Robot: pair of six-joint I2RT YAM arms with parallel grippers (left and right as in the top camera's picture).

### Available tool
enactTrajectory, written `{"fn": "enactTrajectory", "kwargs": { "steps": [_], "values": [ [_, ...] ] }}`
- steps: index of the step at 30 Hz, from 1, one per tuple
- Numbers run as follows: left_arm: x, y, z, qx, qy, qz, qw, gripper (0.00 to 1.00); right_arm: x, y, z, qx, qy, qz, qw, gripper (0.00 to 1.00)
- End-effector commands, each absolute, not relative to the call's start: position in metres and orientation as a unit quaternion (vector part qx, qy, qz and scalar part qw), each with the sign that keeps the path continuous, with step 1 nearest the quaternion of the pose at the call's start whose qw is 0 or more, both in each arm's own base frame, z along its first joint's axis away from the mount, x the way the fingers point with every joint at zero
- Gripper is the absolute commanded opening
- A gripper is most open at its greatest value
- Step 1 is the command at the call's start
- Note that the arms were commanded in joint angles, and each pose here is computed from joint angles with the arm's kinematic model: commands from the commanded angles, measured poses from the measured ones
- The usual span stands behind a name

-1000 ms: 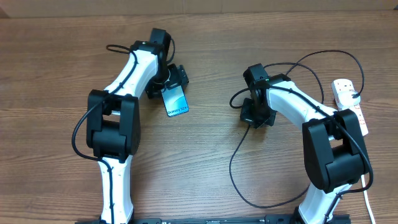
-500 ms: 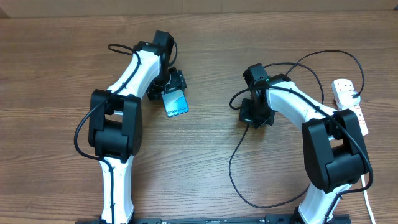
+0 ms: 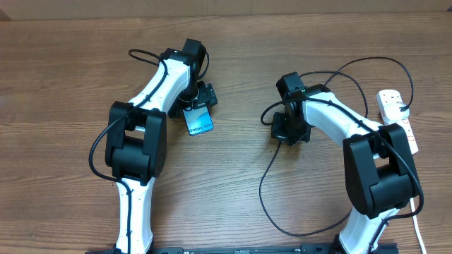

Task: Plug charger to phone and switch on socket

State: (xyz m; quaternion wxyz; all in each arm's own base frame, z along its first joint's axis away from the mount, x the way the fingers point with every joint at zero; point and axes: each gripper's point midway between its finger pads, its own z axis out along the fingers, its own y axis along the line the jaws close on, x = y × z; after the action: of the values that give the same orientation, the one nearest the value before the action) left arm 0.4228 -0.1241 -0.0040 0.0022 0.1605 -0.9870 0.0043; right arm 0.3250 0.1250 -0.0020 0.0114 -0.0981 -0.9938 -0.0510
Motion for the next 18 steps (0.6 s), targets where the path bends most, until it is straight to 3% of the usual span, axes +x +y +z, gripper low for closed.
{"fn": "enactTrajectory", "kwargs": {
  "steps": [1,11,18],
  "values": [
    [0.371,-0.126,-0.070,0.160,-0.980,-0.018,0.113,1.00,0.302,0.126,-0.027,-0.092,-0.993,-0.045,0.059,0.04],
    [0.371,-0.126,-0.070,0.160,-0.980,-0.018,0.114,0.93,0.302,0.125,-0.027,-0.092,-0.993,-0.045,0.059,0.04],
    [0.359,-0.124,-0.067,0.161,-0.977,-0.025,0.139,1.00,0.302,0.125,-0.027,-0.092,-0.993,-0.045,0.059,0.04]
  ]
}}
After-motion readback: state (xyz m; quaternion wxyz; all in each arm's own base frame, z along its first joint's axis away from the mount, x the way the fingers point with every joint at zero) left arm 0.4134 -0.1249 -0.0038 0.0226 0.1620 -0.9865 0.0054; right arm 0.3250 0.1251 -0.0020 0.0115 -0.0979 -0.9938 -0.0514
